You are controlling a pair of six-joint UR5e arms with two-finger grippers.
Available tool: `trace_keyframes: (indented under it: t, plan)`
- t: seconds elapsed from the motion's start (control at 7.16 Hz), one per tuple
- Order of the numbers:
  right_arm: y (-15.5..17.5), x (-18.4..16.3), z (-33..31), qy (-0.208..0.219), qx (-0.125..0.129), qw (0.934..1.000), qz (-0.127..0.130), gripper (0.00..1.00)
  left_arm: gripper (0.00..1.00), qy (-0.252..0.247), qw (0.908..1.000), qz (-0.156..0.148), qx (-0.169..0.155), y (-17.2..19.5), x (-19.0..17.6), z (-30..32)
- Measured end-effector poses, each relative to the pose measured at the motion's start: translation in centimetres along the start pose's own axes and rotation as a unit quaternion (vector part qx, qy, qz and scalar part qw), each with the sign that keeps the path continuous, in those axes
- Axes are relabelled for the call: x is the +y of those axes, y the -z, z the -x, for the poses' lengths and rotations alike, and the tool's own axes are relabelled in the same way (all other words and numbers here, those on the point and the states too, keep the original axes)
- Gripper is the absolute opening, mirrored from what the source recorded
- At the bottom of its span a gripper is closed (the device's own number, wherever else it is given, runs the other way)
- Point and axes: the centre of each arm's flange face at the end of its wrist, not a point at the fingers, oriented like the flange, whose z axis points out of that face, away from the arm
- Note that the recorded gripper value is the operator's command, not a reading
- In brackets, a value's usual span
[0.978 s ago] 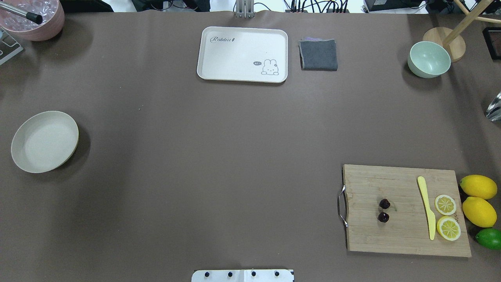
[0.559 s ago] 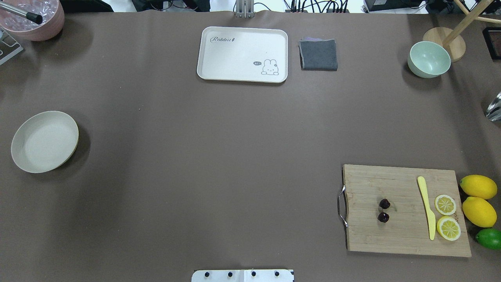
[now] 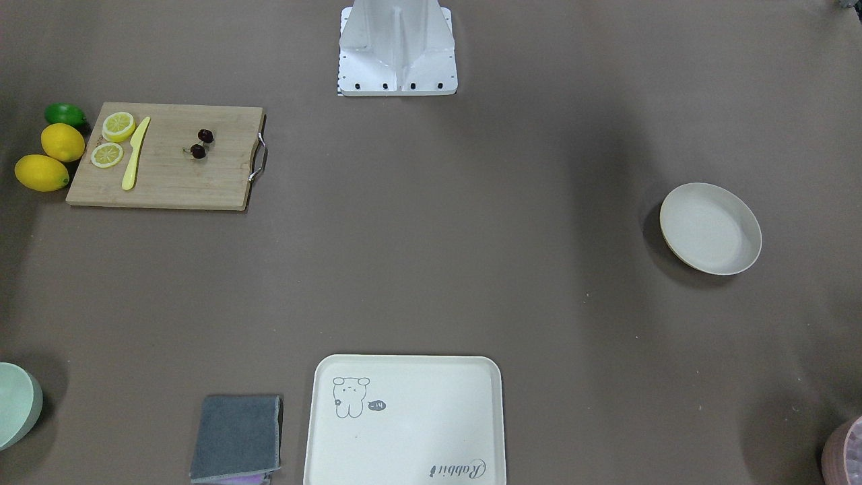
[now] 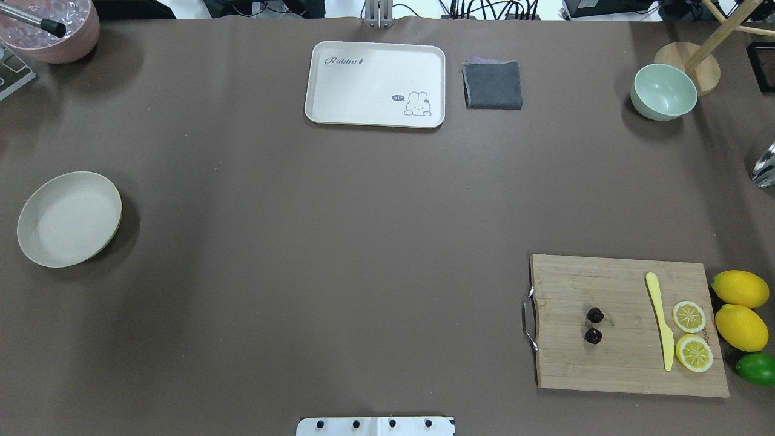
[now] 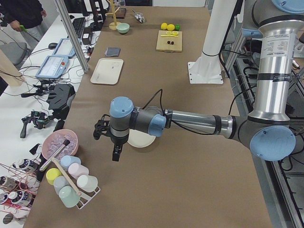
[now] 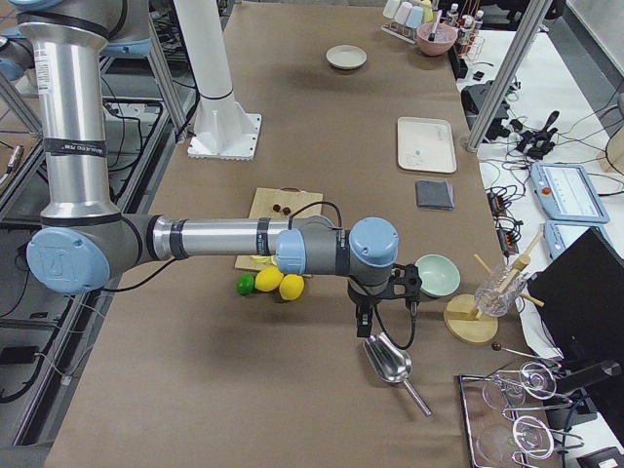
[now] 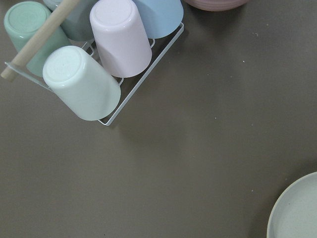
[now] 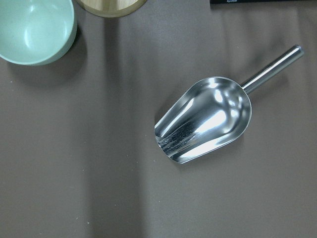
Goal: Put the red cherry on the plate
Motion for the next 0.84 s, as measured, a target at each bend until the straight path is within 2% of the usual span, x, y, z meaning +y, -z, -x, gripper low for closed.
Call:
trace_keyframes:
  t: [0.84]
  plan:
    - [-0.05, 0.0, -0.05, 0.0, 0.0, 1.0, 0.0, 1.0, 0.98, 0.001, 1.0, 0.001, 0.0, -0.13, 0.07, 0.11]
